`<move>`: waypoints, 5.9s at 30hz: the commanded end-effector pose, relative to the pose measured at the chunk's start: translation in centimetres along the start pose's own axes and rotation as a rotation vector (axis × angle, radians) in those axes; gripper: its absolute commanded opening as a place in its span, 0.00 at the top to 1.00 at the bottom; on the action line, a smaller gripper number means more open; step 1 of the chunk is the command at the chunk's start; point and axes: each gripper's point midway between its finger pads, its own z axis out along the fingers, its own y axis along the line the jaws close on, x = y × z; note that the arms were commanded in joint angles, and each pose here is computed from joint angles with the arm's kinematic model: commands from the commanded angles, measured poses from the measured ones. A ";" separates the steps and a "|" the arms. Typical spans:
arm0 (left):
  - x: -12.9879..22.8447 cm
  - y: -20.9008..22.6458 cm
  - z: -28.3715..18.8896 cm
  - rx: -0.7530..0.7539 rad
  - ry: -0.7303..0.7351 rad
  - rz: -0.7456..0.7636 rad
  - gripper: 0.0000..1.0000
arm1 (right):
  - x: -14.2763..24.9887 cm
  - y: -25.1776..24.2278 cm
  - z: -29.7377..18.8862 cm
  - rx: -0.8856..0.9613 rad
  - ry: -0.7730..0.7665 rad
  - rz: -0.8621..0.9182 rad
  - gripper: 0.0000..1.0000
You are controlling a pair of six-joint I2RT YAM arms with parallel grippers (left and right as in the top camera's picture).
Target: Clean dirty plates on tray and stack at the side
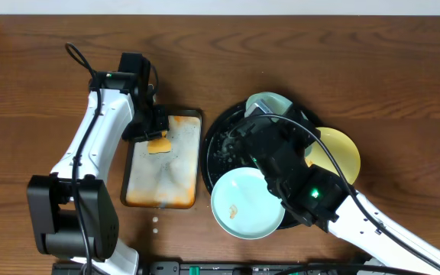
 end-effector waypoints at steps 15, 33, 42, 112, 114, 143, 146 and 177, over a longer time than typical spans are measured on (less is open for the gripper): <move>0.2 0.0 0.2 0.009 0.001 0.014 0.86 | -0.6 -0.6 -0.5 0.028 -0.018 0.085 0.99; 0.4 0.1 0.4 0.009 0.004 0.017 0.87 | -0.4 -0.2 -0.4 0.008 -0.016 0.187 0.99; 0.3 0.1 0.4 0.009 0.003 0.018 0.86 | -0.4 -0.2 -0.4 0.008 -0.016 0.187 0.99; -0.5 -0.7 0.3 0.047 -0.030 0.023 0.86 | 38.4 -3.3 9.0 0.137 0.968 1.578 0.47; -0.5 -0.7 0.3 0.047 -0.030 0.023 0.86 | 36.9 -4.2 9.0 0.099 0.895 1.612 0.46; 1.1 2.9 6.0 -0.189 -0.084 -0.016 0.71 | 16.0 -0.6 2.3 -0.673 0.401 1.281 0.48; 1.4 2.2 7.3 -0.141 -0.083 0.061 0.71 | 16.0 -0.6 2.3 -0.673 0.401 1.281 0.48; 4.0 -1.4 4.2 0.049 -0.141 0.430 0.48 | 16.1 -0.6 2.2 -0.674 0.404 1.281 0.48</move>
